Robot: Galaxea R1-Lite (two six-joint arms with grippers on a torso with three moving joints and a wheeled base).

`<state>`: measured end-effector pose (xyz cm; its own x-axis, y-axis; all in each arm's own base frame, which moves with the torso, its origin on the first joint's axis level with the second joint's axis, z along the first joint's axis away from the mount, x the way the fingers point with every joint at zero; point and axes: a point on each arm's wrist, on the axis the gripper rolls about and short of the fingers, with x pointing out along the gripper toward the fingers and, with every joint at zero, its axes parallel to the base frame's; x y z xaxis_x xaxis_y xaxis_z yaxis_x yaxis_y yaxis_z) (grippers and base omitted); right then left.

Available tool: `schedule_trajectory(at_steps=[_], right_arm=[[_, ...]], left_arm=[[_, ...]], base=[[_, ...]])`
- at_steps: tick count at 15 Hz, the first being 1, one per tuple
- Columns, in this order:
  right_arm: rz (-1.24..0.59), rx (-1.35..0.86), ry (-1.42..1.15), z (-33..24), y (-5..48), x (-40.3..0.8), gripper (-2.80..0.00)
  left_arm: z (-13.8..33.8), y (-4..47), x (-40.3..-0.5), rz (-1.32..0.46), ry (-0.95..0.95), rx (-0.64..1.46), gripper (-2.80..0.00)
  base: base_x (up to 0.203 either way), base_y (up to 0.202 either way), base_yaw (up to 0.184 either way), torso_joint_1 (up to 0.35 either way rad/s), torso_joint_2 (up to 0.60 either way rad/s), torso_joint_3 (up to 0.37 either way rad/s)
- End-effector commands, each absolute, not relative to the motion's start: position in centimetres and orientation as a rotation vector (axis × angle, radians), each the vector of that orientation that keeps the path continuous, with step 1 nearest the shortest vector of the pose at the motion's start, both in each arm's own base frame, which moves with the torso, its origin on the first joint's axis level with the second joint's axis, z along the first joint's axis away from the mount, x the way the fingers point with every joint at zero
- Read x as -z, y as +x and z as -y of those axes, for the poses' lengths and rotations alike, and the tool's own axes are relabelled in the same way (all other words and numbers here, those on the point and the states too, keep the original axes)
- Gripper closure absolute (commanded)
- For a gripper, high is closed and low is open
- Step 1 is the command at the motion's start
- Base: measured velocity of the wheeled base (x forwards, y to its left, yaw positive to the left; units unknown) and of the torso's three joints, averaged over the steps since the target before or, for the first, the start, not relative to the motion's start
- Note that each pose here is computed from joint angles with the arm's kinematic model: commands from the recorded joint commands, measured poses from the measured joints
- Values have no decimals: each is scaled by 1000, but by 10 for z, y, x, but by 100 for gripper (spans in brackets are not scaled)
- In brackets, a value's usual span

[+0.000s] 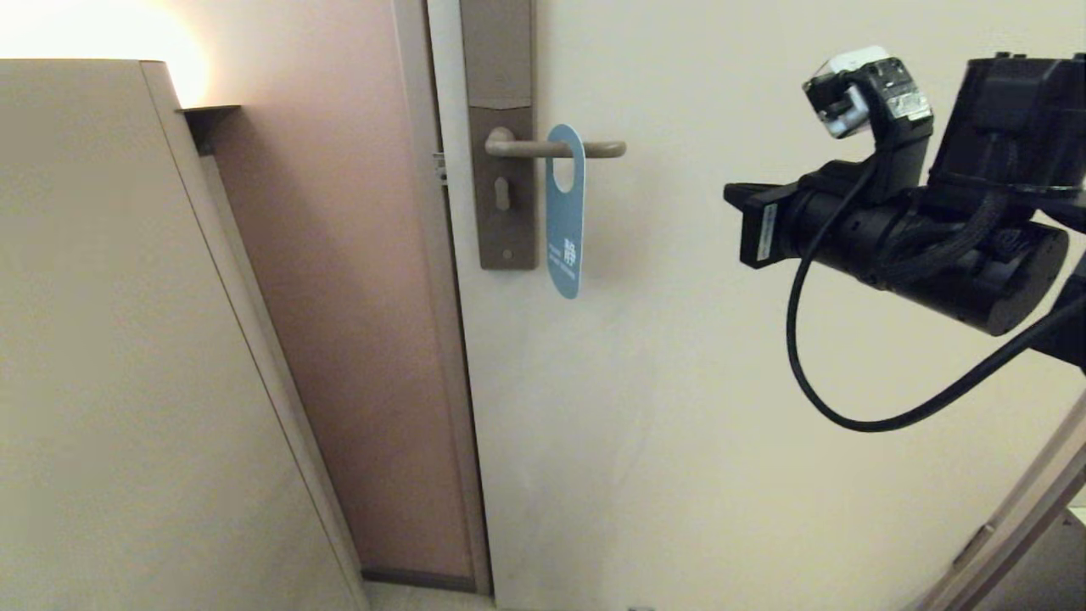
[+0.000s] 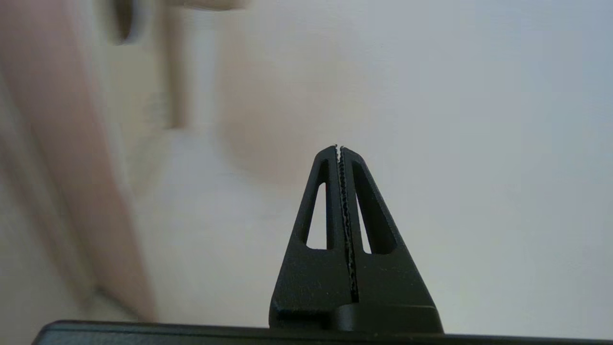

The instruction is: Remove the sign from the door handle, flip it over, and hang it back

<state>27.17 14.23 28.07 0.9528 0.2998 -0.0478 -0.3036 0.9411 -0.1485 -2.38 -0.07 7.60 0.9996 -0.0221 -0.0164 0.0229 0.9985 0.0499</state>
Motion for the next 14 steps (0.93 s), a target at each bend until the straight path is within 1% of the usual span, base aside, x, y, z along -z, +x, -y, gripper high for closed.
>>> schedule_trajectory(at_steps=[1,5,9,11,14], right_arm=[[18,-212,-147,-122,248,-298,0],[-23,-29,-162,-65,201,-307,0],[-61,105,-169,-26,132,-294,0],[-86,181,-173,-9,99,-274,0],[-145,241,-180,3,58,-221,0]], left_arm=[[1,-24,-76,-18,50,23,0],[1,-24,-76,-18,50,23,0],[1,-24,-76,-18,50,23,0],[1,-24,-76,-18,50,23,0],[1,-24,-76,-18,50,23,0]], base=[[0,0,0,0,0,0],[0,0,0,0,0,0],[0,0,0,0,0,0],[0,0,0,0,0,0],[0,0,0,0,0,0]])
